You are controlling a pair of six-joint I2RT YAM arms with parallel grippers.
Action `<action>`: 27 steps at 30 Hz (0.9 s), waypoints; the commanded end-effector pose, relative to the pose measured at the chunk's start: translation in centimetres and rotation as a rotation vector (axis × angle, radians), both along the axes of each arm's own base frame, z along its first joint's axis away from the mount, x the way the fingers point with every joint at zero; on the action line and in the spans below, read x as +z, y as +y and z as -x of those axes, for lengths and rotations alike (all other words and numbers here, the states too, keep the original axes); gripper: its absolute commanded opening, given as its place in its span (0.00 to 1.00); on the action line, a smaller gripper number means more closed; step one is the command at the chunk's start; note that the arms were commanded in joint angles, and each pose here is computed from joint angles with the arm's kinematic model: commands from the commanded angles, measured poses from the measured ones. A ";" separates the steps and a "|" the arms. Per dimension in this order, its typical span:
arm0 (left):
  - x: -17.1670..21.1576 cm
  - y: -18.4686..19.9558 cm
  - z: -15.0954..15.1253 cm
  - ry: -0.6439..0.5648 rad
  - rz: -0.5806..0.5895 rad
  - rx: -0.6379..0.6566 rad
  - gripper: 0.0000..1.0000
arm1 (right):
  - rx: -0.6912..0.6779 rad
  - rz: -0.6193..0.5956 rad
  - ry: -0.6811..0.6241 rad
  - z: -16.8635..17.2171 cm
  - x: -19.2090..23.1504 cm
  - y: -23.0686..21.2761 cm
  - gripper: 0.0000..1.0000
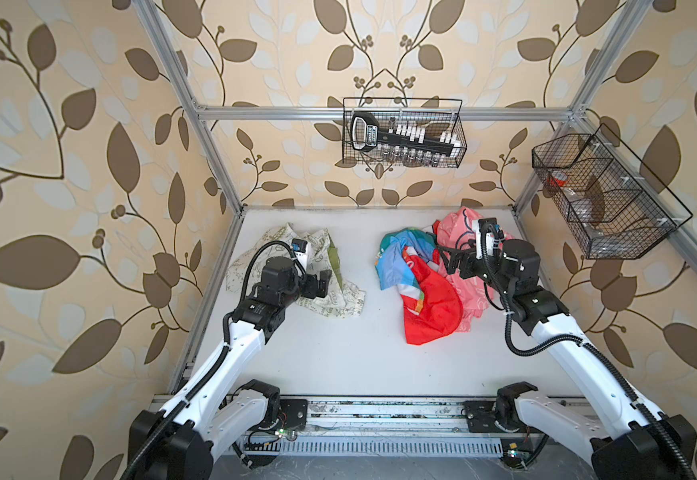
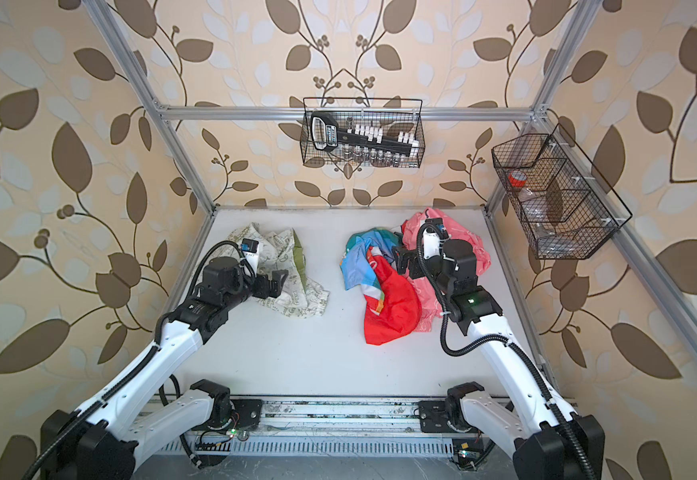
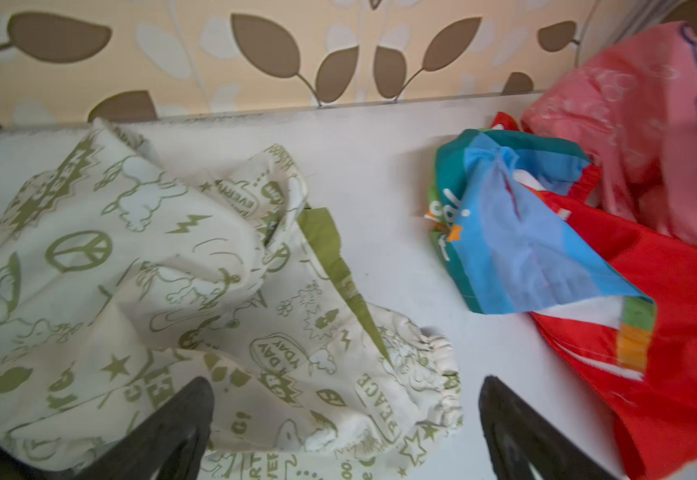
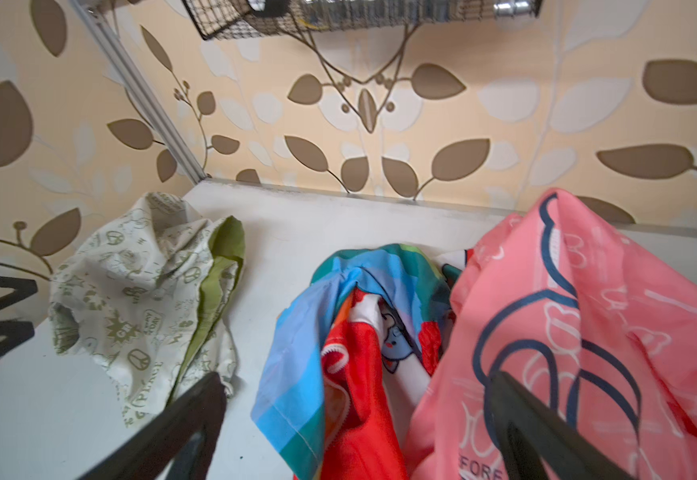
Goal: Pick out a specific cloth from the pile
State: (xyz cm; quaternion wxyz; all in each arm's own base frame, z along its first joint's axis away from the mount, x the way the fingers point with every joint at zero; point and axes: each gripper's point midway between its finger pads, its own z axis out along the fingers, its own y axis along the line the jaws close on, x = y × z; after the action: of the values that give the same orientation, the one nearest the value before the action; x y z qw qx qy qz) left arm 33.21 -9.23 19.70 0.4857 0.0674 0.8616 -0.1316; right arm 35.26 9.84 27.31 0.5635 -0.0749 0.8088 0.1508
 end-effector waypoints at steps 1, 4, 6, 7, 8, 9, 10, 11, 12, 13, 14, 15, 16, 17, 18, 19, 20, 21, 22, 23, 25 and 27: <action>-1.2 1.0 -1.9 0.001 0.105 0.038 0.99 | -0.015 0.035 0.044 -0.1 -2.4 -1.0 1.00; -3.6 4.7 -3.8 0.016 0.166 0.154 0.99 | -0.077 0.062 0.067 -1.0 -4.2 -2.7 1.00; -5.2 7.9 -4.7 0.027 0.191 0.265 0.99 | -0.098 0.076 0.063 -1.4 -5.6 -3.7 1.00; -6.0 9.2 -4.9 0.020 0.201 0.314 0.99 | -0.103 0.084 0.055 -1.5 -6.3 -4.0 1.00; -6.8 10.2 -4.9 0.008 0.210 0.351 0.99 | -0.117 0.089 0.035 -1.7 -6.8 -4.4 1.00; -6.9 11.1 -5.1 -0.033 0.214 0.377 0.99 | -0.152 0.096 0.010 -1.9 -7.2 -5.2 1.00; -6.8 11.8 -5.3 -0.056 0.242 0.400 0.99 | -0.190 0.103 -0.006 -2.0 -7.7 -6.0 1.00; -6.8 12.2 -5.3 -0.059 0.255 0.409 0.99 | -0.209 0.112 -0.020 -2.0 -8.0 -6.6 1.00; -6.7 12.3 -5.5 -0.071 0.261 0.412 0.99 | -0.222 0.122 -0.031 -2.1 -8.4 -7.1 1.00; -6.6 12.5 -5.6 -0.074 0.268 0.411 0.99 | -0.235 0.123 -0.037 -2.2 -8.7 -7.6 1.00; -6.7 12.6 -5.6 -0.077 0.274 0.413 0.99 | -0.246 0.120 -0.038 -2.3 -9.0 -7.9 1.00; -6.7 12.7 -5.5 -0.078 0.281 0.414 0.99 | -0.257 0.113 -0.033 -2.4 -9.3 -8.3 1.00; -6.6 12.9 -5.3 -0.086 0.287 0.421 0.99 | -0.264 0.106 -0.023 -2.6 -9.8 -8.6 1.00; -6.6 13.0 -5.2 -0.093 0.291 0.425 0.99 | -0.265 0.103 -0.010 -2.6 -10.3 -8.7 1.00; -6.3 13.1 -5.0 -0.105 0.289 0.424 0.99 | -0.266 0.098 0.001 -2.7 -10.8 -8.9 1.00; -5.9 13.0 -4.8 -0.116 0.254 0.406 0.99 | -0.269 0.095 0.015 -2.8 -11.3 -9.0 1.00; -6.0 13.2 -4.5 -0.108 0.208 0.404 0.99 | -0.269 0.092 0.027 -2.9 -11.7 -9.0 1.00; -6.3 14.0 -4.1 -0.095 0.175 0.448 0.99 | -0.262 0.089 0.035 -2.9 -12.1 -8.9 1.00; -6.7 14.7 -3.7 -0.095 0.154 0.488 0.99 | -0.259 0.085 0.040 -3.0 -12.5 -8.9 1.00; -7.1 14.9 -3.5 -0.100 0.143 0.499 0.99 | -0.258 0.081 0.043 -3.1 -12.7 -8.9 1.00; -7.8 14.9 -3.4 -0.103 0.126 0.489 0.99 | -0.261 0.080 0.046 -3.2 -13.0 -9.0 1.00; -8.1 14.8 -3.5 -0.097 0.123 0.483 0.99 | -0.268 0.081 0.053 -3.2 -13.5 -9.2 1.00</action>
State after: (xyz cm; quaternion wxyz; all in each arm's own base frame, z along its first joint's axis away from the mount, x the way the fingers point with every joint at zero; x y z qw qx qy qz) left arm 36.53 4.43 11.11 0.5275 -0.1697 0.8275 -0.0908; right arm 38.47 0.76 14.26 0.5485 0.0101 0.8352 0.0387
